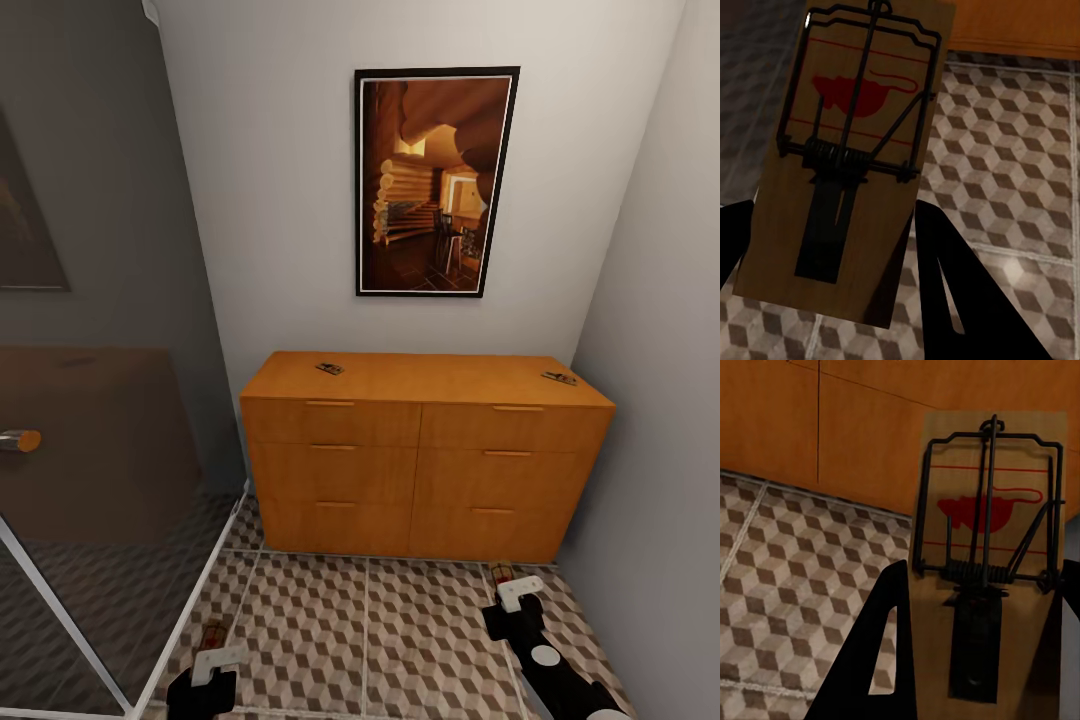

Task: Take the four mousetraps from the cabinet in the bathroom and place them on the bathroom floor. Make sure all four end up on the same floor surface, and ensure that at least two of them are either under or directly next to the same bathroom sink.

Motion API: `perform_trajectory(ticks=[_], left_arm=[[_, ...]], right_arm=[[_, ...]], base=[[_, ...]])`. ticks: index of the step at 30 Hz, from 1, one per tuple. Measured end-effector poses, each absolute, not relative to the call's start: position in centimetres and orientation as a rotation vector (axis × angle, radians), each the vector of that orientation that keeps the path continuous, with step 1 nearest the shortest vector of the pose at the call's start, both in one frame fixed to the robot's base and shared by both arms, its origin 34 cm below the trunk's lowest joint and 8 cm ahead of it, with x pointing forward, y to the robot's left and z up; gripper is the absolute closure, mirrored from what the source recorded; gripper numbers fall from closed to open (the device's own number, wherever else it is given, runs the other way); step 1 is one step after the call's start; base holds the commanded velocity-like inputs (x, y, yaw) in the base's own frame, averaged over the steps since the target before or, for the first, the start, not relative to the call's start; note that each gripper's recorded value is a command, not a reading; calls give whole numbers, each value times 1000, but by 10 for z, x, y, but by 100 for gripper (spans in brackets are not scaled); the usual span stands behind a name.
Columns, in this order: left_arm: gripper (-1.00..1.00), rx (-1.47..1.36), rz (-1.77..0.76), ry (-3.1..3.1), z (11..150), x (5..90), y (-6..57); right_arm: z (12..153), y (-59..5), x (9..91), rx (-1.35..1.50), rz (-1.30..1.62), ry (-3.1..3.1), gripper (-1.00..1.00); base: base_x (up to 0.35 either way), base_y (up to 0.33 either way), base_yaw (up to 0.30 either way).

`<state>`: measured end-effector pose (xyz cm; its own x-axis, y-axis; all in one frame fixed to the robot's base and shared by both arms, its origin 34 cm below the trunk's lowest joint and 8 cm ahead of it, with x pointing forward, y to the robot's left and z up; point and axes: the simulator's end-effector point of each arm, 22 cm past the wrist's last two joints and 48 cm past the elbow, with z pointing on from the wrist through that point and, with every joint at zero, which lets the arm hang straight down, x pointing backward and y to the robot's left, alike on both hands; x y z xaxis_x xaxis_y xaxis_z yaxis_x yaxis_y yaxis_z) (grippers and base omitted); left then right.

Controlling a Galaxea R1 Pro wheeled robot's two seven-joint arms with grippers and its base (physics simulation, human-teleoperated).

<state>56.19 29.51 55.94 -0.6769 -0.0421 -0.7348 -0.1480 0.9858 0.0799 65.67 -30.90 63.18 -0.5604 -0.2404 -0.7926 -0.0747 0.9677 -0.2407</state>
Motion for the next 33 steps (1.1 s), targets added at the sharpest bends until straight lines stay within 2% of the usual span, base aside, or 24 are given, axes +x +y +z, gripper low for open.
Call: perform_trajectory(ticks=[33], left_arm=[[100,-143,173,2321,559,563,297]], right_arm=[[624,-306,650,-222,-218,2182,100]], base=[[0,0,0]])
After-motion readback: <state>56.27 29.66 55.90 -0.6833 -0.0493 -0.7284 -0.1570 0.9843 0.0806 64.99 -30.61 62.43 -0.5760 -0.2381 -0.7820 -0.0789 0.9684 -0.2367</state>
